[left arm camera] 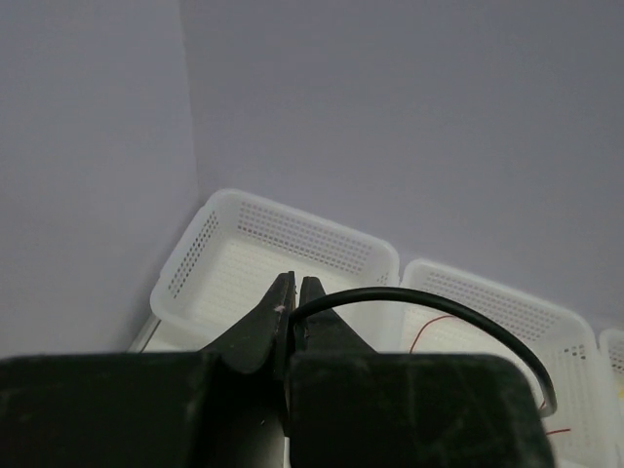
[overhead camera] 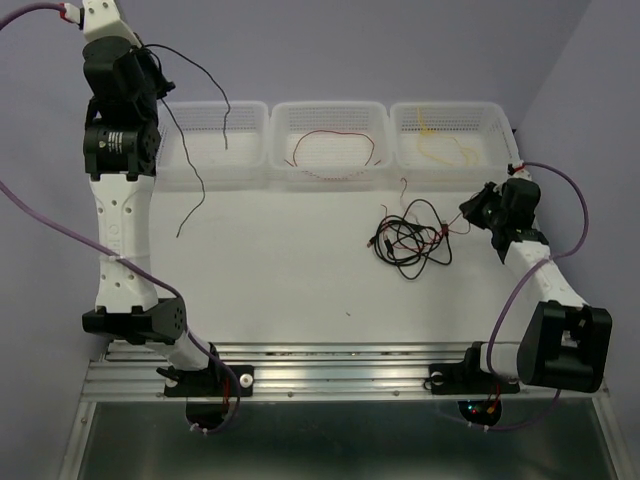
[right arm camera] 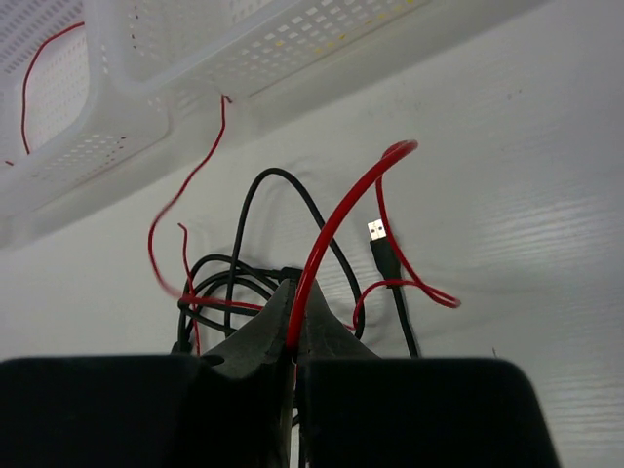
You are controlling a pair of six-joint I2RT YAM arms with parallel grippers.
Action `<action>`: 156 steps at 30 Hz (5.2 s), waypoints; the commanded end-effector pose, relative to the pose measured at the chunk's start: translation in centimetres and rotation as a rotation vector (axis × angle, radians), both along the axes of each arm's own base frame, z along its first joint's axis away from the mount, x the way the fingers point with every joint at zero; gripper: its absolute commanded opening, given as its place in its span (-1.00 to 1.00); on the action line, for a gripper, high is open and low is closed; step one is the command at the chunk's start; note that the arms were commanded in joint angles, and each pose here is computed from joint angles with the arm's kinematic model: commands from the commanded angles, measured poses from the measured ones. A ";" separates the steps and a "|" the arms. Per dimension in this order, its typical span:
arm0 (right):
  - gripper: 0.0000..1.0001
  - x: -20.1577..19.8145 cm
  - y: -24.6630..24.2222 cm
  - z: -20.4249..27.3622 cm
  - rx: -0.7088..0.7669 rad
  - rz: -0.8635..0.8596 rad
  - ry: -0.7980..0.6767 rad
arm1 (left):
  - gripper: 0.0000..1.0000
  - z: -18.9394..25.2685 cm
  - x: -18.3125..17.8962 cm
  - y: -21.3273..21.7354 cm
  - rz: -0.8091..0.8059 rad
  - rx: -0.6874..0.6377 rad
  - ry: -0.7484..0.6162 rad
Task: Untangle the cables
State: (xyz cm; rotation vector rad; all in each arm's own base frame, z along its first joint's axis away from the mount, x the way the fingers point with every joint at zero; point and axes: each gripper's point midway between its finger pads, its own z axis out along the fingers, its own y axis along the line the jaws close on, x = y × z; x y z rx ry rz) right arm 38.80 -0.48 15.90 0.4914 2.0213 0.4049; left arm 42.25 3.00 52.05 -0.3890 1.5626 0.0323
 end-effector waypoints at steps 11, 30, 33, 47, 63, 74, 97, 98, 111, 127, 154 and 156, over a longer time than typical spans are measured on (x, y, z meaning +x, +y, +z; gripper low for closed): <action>-0.99 -0.9 1.6 3.1 -0.013 0.102 -0.128 | -1.00 13.2 2.3 0.6 0.040 -0.118 -0.526; -0.99 -1.4 1.8 2.6 -0.037 0.131 -0.154 | -1.00 15.4 9.3 2.8 0.094 -0.264 -1.061; -0.99 -1.4 1.9 2.6 -0.039 0.140 -0.156 | -1.00 12.1 13.0 2.7 0.087 -0.266 -1.016; -0.99 -0.9 2.1 1.1 -0.018 0.149 -0.113 | -1.00 -4.0 23.4 6.6 0.246 -0.205 -0.693; -0.99 -0.7 2.1 0.9 -0.014 0.150 -0.104 | -1.00 -21.4 27.9 8.7 0.283 -0.082 -0.277; -0.99 -0.8 2.8 2.8 -0.011 0.196 -0.150 | 0.70 -26.6 27.0 8.2 0.249 -0.032 -0.042; -0.99 -1.4 3.4 4.6 -0.014 0.200 -0.154 | 0.97 -25.0 19.3 3.0 -0.132 0.098 0.457; -0.99 -1.4 3.4 4.7 -0.012 0.201 -0.156 | 0.97 -24.9 19.0 3.0 -0.151 0.116 0.469; -0.99 -0.6 7.1 7.4 -0.062 0.309 -0.191 | 0.97 -22.3 15.2 3.8 -0.096 0.008 0.461; -0.99 6.9 22.0 31.9 -0.073 0.680 -0.727 | 0.97 -24.9 6.1 0.1 -0.123 -0.266 0.406; -0.99 12.8 27.6 45.7 0.164 0.373 -1.546 | 0.97 -27.9 3.5 -0.3 -0.145 -0.240 0.409; -0.99 14.8 28.0 43.4 0.120 0.354 -1.504 | 0.97 -27.9 3.5 -0.3 -0.145 -0.233 0.407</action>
